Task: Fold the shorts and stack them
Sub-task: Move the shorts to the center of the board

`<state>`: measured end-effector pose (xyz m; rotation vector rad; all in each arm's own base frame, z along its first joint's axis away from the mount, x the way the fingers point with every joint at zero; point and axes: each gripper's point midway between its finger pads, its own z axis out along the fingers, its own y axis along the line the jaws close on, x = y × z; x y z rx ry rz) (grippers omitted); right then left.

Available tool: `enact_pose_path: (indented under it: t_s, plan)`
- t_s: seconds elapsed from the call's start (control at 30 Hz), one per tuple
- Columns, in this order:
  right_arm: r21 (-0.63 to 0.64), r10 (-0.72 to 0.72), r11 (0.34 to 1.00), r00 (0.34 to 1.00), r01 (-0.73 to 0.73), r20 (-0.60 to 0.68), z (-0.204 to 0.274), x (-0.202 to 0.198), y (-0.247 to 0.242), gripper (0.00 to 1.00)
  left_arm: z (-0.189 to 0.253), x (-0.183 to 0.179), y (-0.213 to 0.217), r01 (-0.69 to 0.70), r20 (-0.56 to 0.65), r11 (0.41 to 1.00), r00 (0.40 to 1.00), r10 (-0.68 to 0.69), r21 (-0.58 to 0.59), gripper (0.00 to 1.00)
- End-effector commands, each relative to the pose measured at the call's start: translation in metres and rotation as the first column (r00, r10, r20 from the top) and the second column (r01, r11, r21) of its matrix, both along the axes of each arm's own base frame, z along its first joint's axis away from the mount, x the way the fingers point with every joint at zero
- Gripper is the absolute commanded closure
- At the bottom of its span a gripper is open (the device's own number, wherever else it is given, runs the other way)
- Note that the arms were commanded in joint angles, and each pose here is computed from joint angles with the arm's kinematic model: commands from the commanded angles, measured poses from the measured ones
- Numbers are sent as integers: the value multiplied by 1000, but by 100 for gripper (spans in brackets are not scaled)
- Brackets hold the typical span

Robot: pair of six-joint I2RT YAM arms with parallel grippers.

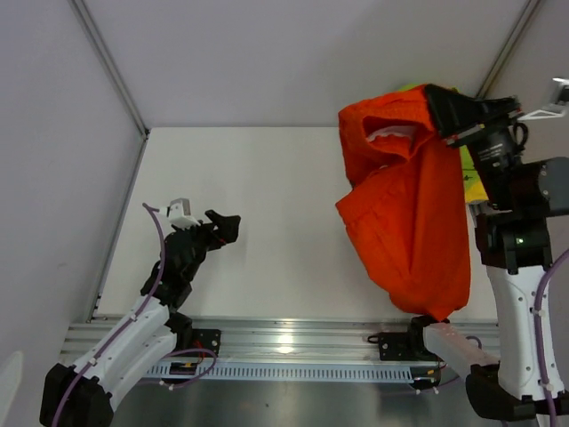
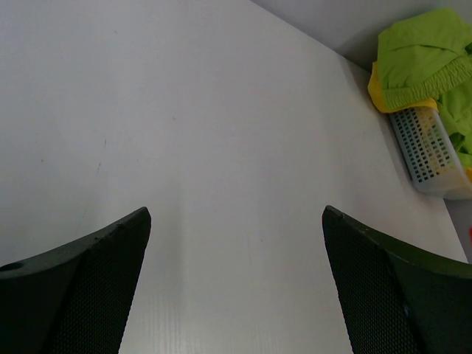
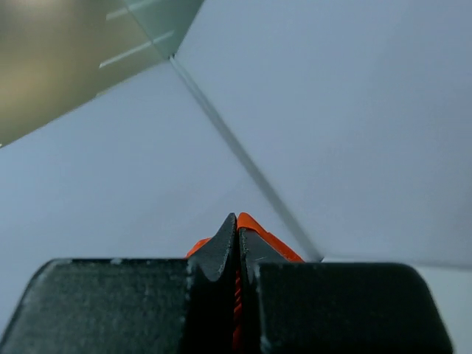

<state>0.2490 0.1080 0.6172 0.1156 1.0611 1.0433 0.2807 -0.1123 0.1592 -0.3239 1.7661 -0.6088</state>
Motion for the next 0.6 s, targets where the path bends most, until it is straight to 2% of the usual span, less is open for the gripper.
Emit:
enact_pose_path:
  t_s: [0.0, 0.13, 0.2, 0.23, 0.27, 0.37, 0.47, 0.57]
  plan:
    - [19, 186, 983, 974, -185, -131, -36, 18, 50, 100, 25, 5, 12, -85, 39, 996, 996, 86, -34, 1]
    - [-27, 377, 920, 900, -391, -218, -55, 11, 123, 100, 23, 4, 31, -190, 31, 981, 981, 191, -39, 1]
    - [-74, 424, 891, 878, -449, -224, -55, 2, 149, 100, 26, 1, 37, -213, 43, 976, 976, 215, -48, 1]
    - [-99, 484, 853, 847, -513, -220, -52, -17, 171, 100, 27, 1, 39, -225, 48, 973, 973, 227, -53, 1]
    - [-142, 499, 839, 848, -525, -180, -36, -23, 182, 100, 24, 0, 43, -243, 47, 969, 968, 245, -51, 1]
    - [-187, 558, 786, 806, -590, -198, -33, -46, 215, 100, 25, -1, 49, -272, 50, 961, 960, 274, -50, 1]
    - [-191, 582, 772, 795, -606, -171, -21, -55, 216, 100, 26, -2, 53, -291, 49, 956, 955, 293, -45, 1]
    - [-185, 518, 810, 827, -556, -217, -31, -34, 202, 100, 28, -3, 56, -305, 51, 951, 950, 307, -43, 1]
